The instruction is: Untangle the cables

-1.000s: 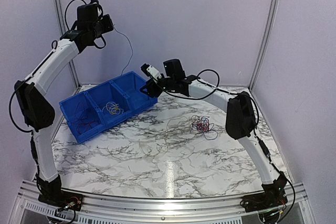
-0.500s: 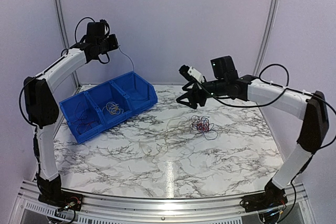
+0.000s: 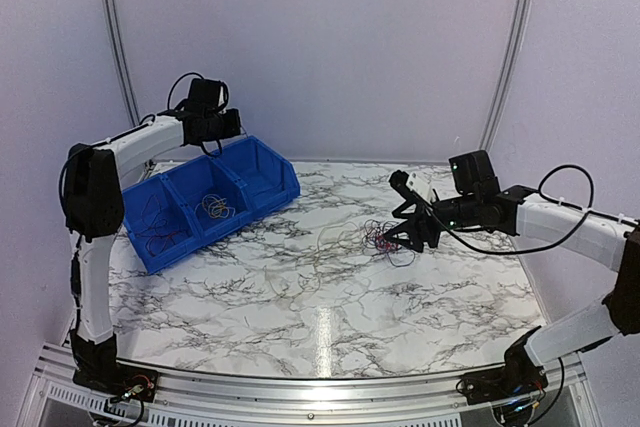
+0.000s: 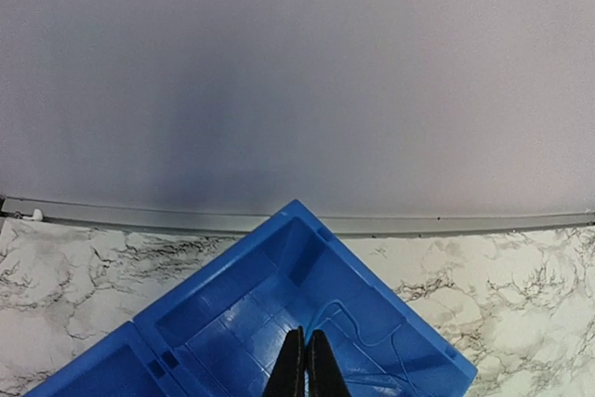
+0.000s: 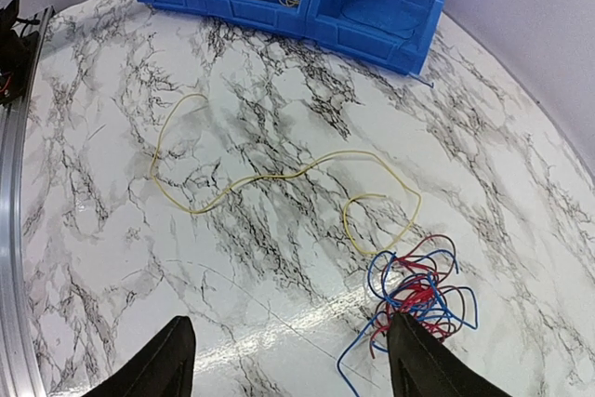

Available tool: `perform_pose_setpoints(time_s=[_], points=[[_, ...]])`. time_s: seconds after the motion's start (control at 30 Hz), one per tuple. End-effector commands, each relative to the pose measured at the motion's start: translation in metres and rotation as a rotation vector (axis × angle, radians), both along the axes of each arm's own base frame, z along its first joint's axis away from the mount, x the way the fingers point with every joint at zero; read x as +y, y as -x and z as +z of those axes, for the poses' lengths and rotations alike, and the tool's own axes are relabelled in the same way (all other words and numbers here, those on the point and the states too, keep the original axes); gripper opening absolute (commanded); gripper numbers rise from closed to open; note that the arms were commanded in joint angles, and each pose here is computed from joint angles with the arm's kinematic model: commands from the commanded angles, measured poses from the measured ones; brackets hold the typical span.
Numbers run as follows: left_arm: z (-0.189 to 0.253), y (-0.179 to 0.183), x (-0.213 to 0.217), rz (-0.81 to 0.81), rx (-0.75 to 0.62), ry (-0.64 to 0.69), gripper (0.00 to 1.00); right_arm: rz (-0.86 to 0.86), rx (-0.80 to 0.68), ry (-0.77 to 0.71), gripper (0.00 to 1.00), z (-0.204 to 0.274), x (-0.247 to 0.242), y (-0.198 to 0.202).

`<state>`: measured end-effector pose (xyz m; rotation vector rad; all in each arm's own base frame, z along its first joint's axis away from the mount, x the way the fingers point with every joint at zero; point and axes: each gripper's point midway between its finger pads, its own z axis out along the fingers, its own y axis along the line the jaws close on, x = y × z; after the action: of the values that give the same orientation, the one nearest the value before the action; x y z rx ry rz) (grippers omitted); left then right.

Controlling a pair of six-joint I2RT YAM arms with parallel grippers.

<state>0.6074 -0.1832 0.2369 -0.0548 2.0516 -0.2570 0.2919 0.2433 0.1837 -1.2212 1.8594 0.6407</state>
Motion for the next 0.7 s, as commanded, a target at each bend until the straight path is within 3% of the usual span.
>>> perform_pose_setpoints(time_s=[0.0, 0.1, 0.3, 0.43, 0.57, 0.67], points=[[-0.037, 0.005, -0.025, -0.066, 0.076, -0.026, 0.00, -0.029, -0.044, -0.022, 0.71, 0.012, -0.007, -0.011], [-0.051, 0.008, -0.025, -0.056, 0.107, -0.023, 0.01, -0.033, -0.039, -0.027, 0.70, 0.010, -0.010, -0.012], [-0.056, 0.010, -0.021, -0.034, 0.120, -0.039, 0.32, -0.024, -0.048, -0.018, 0.70, 0.009, -0.010, -0.012], [-0.029, 0.014, -0.017, -0.014, 0.091, -0.017, 0.41, -0.009, -0.036, -0.014, 0.70, 0.006, -0.009, -0.011], [-0.009, 0.033, -0.034, -0.086, 0.118, 0.083, 0.45, -0.001, -0.040, -0.015, 0.70, 0.009, -0.009, -0.009], [-0.028, 0.045, -0.046, -0.106, 0.244, 0.217, 0.49, 0.000, -0.049, -0.022, 0.70, 0.013, -0.009, -0.008]])
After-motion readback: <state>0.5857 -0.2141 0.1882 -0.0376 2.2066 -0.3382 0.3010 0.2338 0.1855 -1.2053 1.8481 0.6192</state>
